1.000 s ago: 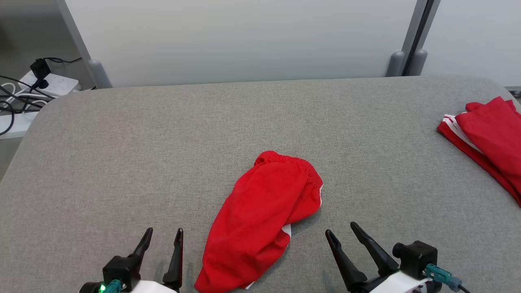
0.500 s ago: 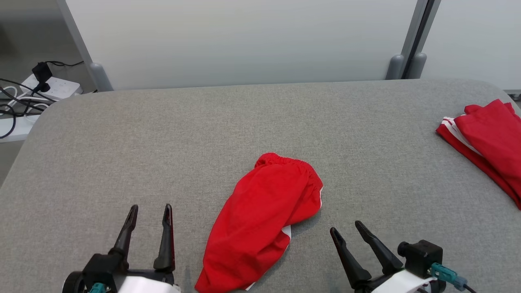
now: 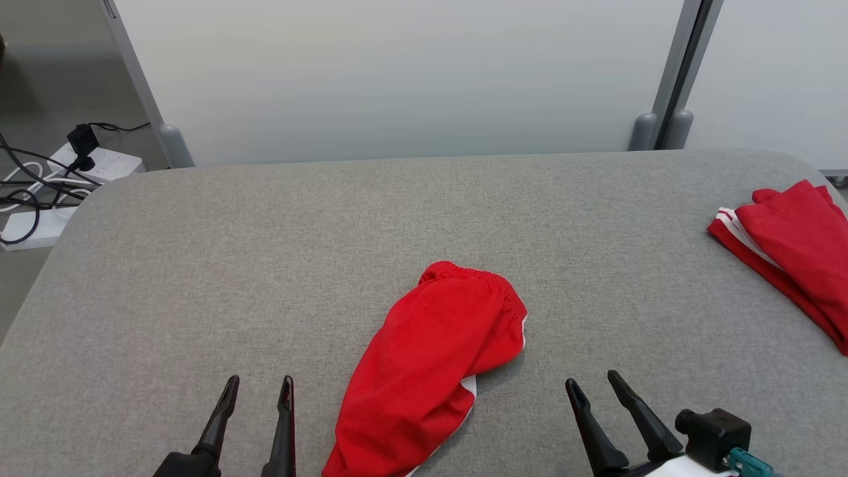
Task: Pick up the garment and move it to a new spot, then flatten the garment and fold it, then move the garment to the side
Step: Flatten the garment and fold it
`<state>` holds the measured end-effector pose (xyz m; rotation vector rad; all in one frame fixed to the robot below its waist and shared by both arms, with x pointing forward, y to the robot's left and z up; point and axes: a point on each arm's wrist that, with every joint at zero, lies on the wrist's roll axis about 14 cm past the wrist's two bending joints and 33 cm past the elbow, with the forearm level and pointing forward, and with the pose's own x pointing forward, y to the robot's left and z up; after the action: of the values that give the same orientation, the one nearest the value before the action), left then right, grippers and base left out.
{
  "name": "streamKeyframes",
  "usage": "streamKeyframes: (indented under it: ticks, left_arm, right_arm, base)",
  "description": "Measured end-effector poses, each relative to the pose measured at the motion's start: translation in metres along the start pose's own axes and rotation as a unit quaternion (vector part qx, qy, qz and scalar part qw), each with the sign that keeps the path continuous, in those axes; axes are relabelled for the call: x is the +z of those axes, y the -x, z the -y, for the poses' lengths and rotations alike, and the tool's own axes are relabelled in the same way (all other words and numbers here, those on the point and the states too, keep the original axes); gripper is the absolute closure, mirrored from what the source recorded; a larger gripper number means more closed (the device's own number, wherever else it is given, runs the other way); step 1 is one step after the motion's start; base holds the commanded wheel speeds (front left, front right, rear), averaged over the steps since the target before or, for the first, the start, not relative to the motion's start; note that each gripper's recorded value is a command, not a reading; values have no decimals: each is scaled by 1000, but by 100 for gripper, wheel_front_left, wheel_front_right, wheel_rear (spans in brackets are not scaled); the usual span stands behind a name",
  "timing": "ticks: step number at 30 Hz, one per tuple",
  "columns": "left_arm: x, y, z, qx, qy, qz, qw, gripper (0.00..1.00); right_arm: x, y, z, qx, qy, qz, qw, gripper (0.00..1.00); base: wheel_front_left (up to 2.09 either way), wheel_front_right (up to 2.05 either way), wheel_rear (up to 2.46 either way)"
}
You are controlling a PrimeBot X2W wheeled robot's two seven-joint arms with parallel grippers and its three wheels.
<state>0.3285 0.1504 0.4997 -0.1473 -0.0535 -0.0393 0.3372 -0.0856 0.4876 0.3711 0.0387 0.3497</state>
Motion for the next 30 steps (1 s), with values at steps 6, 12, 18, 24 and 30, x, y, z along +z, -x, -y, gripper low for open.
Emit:
streamKeyframes:
  ticks: [6,12,18,24,30]
  left_arm:
    - [0,1,2,-2,0,0,1000,0]
    - [-4,0,4,-6,-1,-6,1000,0]
    - [-5,-1,9,-14,0,-7,1000,0]
    - [-8,-1,15,-22,1,-13,1000,0]
    - [-13,1,18,-26,5,-20,999,0]
  right_arm:
    - [0,1,-1,0,0,1,1000,0]
    - [-3,3,-3,2,-1,-4,1000,0]
    - [-5,4,-2,0,-1,-7,1000,0]
    - [-19,6,1,-6,-11,-28,1000,0]
    - [-31,-11,0,-2,-29,-52,998,0]
  base:
    - [0,0,0]
    - [0,0,0]
    - [0,0,0]
    - [0,0,0]
    - [0,0,0]
